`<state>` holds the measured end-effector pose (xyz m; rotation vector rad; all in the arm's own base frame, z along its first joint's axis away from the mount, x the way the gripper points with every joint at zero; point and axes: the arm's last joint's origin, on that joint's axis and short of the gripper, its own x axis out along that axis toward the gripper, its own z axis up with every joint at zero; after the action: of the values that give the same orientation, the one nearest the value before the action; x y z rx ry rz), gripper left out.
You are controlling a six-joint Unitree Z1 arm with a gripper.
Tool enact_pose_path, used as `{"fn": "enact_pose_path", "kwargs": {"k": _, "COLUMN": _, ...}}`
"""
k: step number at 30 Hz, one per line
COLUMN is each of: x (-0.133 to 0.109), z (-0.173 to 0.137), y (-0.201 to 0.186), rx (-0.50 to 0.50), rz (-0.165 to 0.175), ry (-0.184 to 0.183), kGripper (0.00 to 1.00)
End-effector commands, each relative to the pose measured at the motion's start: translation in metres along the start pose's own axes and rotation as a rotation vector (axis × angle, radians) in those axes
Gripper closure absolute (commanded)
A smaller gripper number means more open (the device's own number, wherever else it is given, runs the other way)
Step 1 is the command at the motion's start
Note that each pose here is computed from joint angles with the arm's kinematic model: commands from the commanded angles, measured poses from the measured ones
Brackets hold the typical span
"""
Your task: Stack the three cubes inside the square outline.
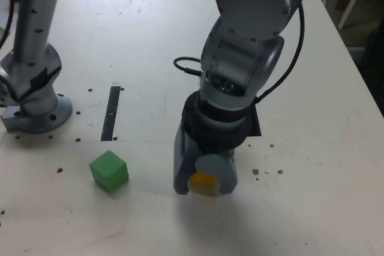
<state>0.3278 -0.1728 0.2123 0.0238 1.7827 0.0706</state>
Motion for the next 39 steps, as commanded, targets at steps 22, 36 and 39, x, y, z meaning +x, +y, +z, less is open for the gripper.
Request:
{"fn": "enact_pose_path", "kwargs": {"k": 22, "x": -0.09, "z": -0.009, "y": 0.087, "rx": 0.081, "rz": 0.079, "ry": -0.087, "kGripper": 0.72}}
{"fn": "enact_pose_path", "kwargs": {"k": 36, "x": -0.075, "z": 0.023, "y": 0.104, "rx": 0.103, "rz": 0.056, "ry": -0.055, "kGripper": 0.72}}
{"fn": "enact_pose_path", "kwargs": {"k": 39, "x": -0.07, "z": 0.029, "y": 0.105, "rx": 0.102, "rz": 0.055, "ry": -0.051, "kGripper": 0.72}}
